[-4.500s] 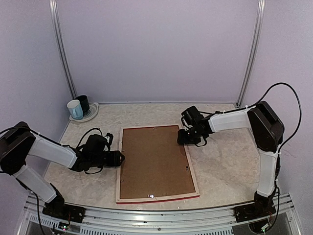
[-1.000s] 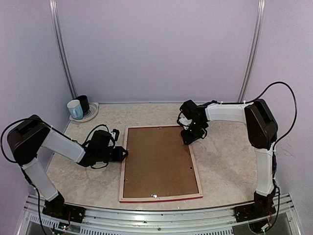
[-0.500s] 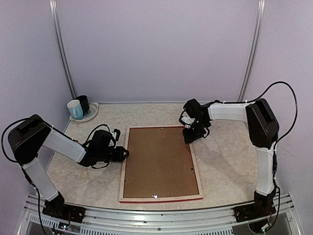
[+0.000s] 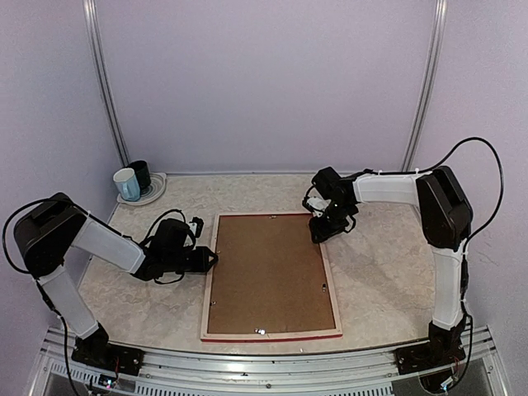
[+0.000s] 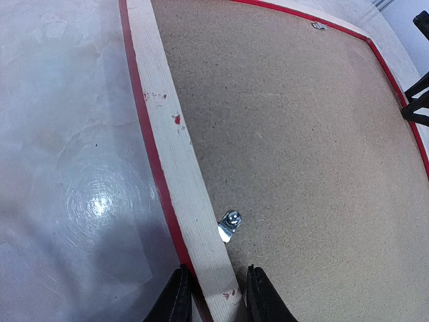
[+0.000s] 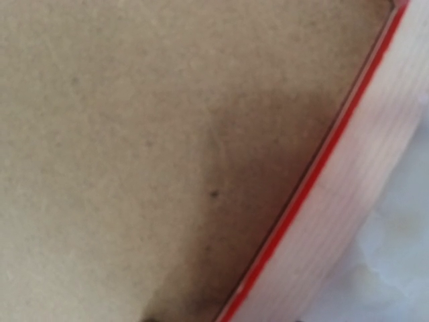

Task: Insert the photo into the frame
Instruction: Press the fastener onto the backboard.

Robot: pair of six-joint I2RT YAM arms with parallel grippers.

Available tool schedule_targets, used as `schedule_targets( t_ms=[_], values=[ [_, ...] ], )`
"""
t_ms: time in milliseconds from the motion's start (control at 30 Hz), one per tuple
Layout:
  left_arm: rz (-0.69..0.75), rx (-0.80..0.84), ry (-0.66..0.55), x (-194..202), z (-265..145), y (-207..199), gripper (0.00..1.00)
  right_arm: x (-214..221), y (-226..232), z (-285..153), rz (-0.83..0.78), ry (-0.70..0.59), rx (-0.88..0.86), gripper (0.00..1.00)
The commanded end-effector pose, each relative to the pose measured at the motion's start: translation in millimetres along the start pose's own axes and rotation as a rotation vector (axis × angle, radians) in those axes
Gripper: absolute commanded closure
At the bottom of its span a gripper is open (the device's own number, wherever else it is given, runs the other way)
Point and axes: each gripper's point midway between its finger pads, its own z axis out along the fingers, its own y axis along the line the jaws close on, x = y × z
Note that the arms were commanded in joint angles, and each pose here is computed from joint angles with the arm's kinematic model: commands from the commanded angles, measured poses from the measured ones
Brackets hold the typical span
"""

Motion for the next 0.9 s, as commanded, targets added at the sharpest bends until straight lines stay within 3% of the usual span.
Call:
schedule_targets(
  t_ms=[0, 500, 867],
  values=[
    [0.043, -0.01, 0.325, 92, -3, 12, 0.74, 7, 11, -7, -0.023, 0.029, -0.048, 0.58],
    [0.042, -0.015, 0.324, 92, -2, 13, 0.74, 9, 14, -11, -0.006, 0.062, -0.076, 0.52],
    [0.041, -0.017, 0.326, 92, -2, 14, 0.74, 14, 1, -8, 0.004, 0.091, -0.001, 0.59]
  ],
)
